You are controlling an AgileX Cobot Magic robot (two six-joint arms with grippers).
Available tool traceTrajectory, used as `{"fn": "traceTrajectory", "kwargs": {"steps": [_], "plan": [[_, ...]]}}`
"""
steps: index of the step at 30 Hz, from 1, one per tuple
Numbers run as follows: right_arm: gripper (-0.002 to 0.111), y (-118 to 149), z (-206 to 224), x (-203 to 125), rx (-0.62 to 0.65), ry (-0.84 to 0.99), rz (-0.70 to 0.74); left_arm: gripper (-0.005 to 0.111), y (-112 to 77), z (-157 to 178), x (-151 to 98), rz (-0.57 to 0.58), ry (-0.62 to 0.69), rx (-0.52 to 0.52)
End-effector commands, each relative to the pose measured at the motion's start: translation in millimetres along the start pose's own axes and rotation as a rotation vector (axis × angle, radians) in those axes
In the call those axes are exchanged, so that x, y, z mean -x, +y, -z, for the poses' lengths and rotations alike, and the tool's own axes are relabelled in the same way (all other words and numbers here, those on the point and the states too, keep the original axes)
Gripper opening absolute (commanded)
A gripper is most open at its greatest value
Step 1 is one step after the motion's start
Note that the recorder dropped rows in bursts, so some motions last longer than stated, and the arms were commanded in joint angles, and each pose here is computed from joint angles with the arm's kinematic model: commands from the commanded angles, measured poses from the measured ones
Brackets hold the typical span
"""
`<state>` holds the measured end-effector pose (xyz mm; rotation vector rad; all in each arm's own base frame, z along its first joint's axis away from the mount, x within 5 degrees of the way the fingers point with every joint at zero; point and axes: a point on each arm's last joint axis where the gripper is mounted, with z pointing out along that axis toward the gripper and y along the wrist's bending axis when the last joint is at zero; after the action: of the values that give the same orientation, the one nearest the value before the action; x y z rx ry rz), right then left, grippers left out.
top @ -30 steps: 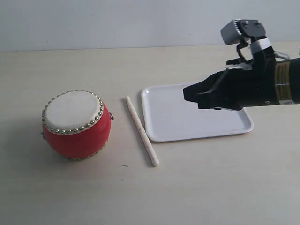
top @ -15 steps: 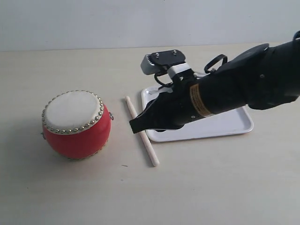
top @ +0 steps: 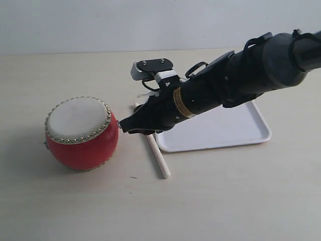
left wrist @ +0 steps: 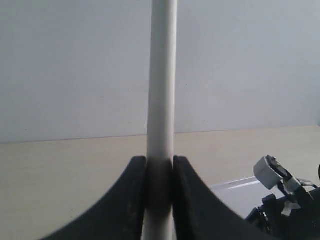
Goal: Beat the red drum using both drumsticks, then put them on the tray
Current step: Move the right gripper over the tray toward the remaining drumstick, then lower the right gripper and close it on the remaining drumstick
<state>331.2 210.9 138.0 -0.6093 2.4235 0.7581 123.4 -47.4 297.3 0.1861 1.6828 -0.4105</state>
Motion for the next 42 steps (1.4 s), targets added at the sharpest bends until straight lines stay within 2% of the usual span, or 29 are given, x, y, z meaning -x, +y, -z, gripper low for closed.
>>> {"fn": "traceTrajectory", "kwargs": {"steps": [1, 7, 22, 27, 32, 42], "plan": [[0.031, -5.9, -11.3, 6.4, -0.026, -0.011, 0.006, 0.001, -0.2, 0.9, -0.1, -0.011, -0.004, -0.003], [0.031, -18.3, -22.9, 6.3, -0.104, -0.018, 0.001, 0.001, -0.4, 0.9, -0.1, -0.013, -0.004, -0.005], [0.029, -23.4, -27.4, 2.7, -0.132, -0.01, -0.005, 0.001, -0.7, 0.9, 0.0, -0.012, -0.004, -0.008], [0.029, -25.2, -27.4, -12.6, -0.136, 0.032, -0.022, 0.001, -0.7, 0.9, 0.0, -0.012, -0.004, -0.008], [0.029, -22.6, -17.8, -27.8, -0.135, 0.067, -0.032, 0.001, -0.7, 0.9, 0.0, -0.012, -0.004, -0.008], [0.029, -2.8, 18.0, -21.2, -0.091, 0.014, -0.008, 0.001, -0.9, 0.9, 0.0, -0.012, -0.005, -0.01]]}}
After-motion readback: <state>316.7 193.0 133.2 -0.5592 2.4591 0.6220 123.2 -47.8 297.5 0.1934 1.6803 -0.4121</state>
